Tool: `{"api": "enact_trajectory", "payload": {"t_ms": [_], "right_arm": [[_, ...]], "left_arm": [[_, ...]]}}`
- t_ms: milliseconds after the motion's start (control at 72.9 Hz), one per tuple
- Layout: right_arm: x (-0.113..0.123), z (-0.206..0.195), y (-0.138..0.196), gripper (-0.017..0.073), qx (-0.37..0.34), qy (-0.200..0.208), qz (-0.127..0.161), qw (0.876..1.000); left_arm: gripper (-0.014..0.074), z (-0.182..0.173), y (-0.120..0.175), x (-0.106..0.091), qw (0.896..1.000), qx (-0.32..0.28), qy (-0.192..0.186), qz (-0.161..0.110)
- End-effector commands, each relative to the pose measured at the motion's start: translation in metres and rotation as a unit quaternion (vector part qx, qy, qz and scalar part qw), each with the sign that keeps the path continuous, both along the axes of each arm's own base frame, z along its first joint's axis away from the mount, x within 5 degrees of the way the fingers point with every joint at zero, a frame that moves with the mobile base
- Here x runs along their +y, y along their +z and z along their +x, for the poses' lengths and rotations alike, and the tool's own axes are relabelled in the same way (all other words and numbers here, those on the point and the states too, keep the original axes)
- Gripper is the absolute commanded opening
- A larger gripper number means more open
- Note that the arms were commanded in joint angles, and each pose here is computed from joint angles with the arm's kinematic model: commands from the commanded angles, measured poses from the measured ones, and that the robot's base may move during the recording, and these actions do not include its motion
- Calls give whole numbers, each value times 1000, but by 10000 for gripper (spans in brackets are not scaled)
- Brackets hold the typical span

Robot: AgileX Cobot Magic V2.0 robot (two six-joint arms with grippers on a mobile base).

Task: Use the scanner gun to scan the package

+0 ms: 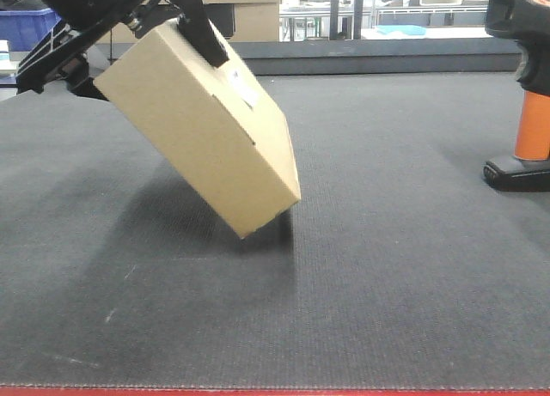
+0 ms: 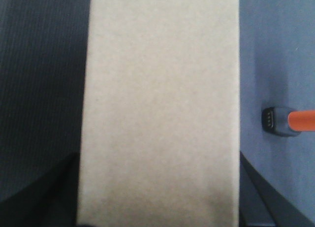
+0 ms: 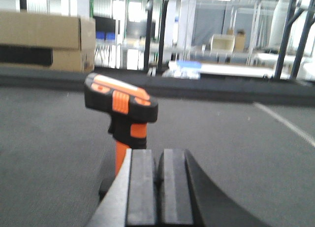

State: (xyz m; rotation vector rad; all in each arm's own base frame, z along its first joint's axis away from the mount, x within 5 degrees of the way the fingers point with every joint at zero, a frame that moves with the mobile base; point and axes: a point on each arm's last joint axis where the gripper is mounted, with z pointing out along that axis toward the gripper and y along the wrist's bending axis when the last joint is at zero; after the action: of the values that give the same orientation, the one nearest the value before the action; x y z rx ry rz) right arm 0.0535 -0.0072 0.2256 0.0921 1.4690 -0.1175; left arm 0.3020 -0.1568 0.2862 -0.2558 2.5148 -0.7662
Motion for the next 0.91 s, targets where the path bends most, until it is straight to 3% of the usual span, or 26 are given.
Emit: {"api": "enact_trajectory", "payload": {"t_ms": [0,192,357,535,741,892], "right_arm": [[1,-4,19,-169,2,2,-2,1000],[-1,9,49,-169,27,2,0,1000],[-5,40,52,-169,119,3,12,993],[-11,78,47,-169,131,-2,14,991],[-17,117,29,-169,135,-14,42,990],[-14,137,12,-169,152,-4,86,985]], "left_arm": [[-111,4,5,-6,1000,4,-20,2],[-111,19,14,-14,1000,-9,-24,-4],[-111,21,17,-14,1000,-19,-21,-6],[-111,25,19,-13,999,-40,-15,-3],[-111,28,15,-13,999,-42,-12,-2],[-111,30,11,-14,999,-36,-12,1]]}}
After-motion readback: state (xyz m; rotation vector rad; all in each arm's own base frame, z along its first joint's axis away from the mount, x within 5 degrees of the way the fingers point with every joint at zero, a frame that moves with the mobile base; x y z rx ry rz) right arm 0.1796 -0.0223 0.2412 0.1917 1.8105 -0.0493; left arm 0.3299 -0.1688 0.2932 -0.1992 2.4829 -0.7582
